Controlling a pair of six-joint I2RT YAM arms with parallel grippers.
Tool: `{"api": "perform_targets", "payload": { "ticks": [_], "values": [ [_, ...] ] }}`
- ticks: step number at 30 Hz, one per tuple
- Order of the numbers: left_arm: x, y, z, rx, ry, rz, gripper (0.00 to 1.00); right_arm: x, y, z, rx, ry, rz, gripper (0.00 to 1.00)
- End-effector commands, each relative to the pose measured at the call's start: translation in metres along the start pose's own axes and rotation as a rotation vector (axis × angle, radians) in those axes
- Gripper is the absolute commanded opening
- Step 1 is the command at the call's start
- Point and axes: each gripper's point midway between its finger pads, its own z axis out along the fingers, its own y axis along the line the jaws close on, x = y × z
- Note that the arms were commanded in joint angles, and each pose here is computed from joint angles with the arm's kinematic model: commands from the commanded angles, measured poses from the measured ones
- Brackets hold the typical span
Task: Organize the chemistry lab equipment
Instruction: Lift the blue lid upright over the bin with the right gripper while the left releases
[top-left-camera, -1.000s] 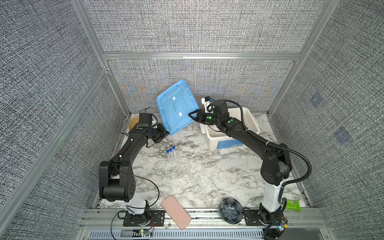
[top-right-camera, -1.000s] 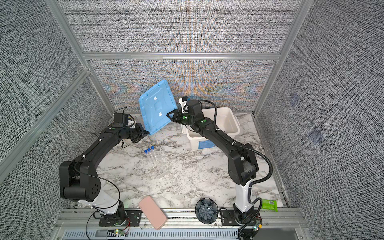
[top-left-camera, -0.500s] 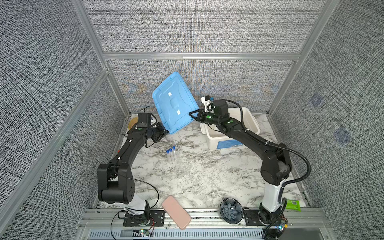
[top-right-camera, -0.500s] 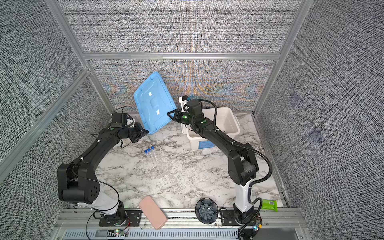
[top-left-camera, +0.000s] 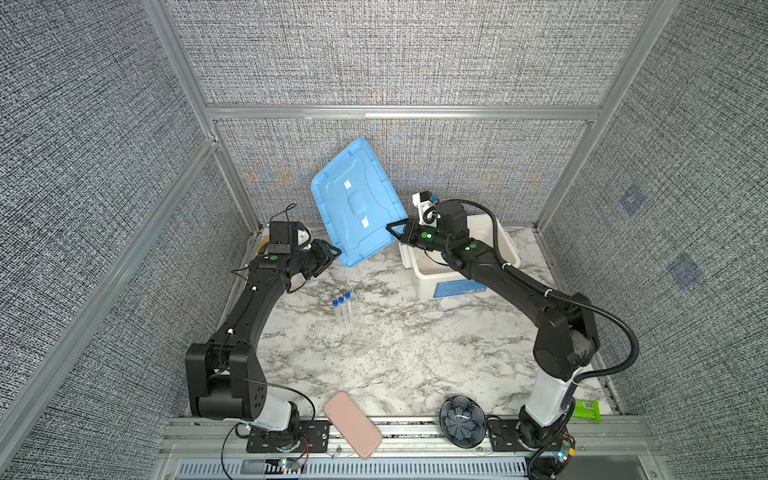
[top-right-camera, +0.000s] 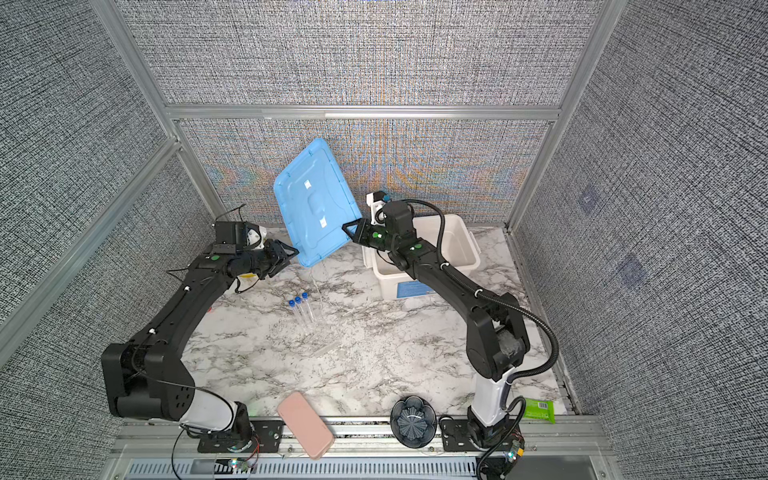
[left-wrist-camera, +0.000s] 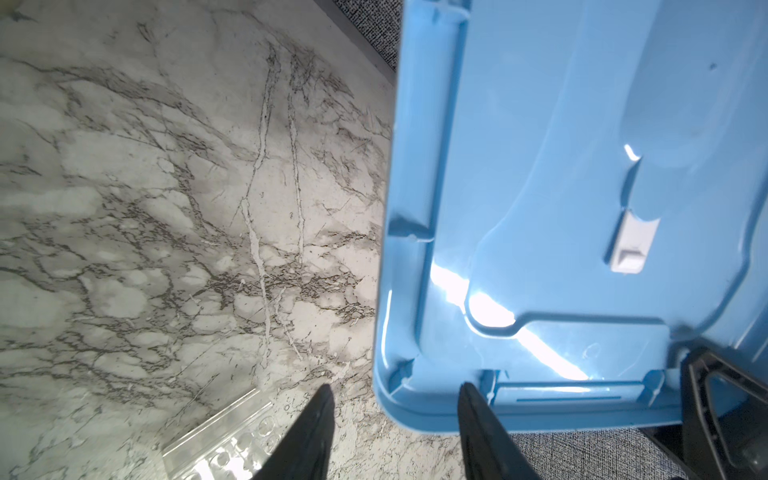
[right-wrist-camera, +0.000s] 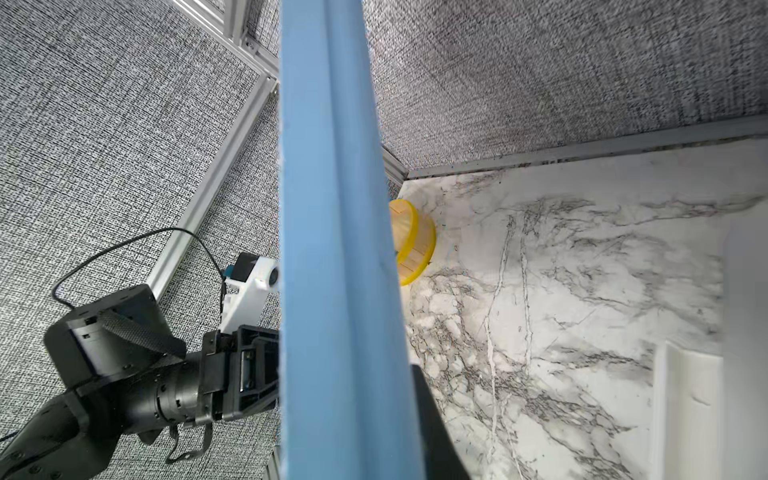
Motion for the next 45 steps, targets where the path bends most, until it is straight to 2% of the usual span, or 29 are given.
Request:
{"api": "perform_targets", "payload": {
  "ticks": [1,8,14,19,27,32,37,45],
  "values": [
    [-0.001,-0.012,-0.01,0.035,-0.018,0.072,0.58,-0.027,0.011,-0.023,-0.015,-0.074,-0.076,0.09],
    [0.002,-0.04,-0.04,0.047,-0.105,0.231,0.74,-0.061,-0.008,-0.096,0.076,-0.147,-0.189,0.08],
    [0.03,-0.088,-0.041,0.017,-0.109,0.422,0.8,-0.077,-0.025,-0.163,0.287,-0.229,-0.331,0.06],
    [0.06,-0.129,-0.024,0.053,-0.096,0.504,0.8,-0.087,-0.034,-0.22,0.439,-0.33,-0.372,0.05],
    [0.125,-0.169,0.04,-0.008,-0.015,0.625,0.8,-0.102,-0.064,-0.302,0.668,-0.488,-0.347,0.0],
    [0.138,-0.166,0.076,-0.111,-0.007,0.636,0.81,-0.105,-0.068,-0.325,0.724,-0.531,-0.34,0.0],
    [0.135,-0.151,0.109,-0.227,-0.024,0.622,0.81,-0.106,-0.063,-0.336,0.744,-0.562,-0.355,0.0],
    [0.135,-0.128,0.137,-0.357,-0.012,0.603,0.81,-0.108,-0.053,-0.345,0.748,-0.58,-0.386,0.0]
  ]
}}
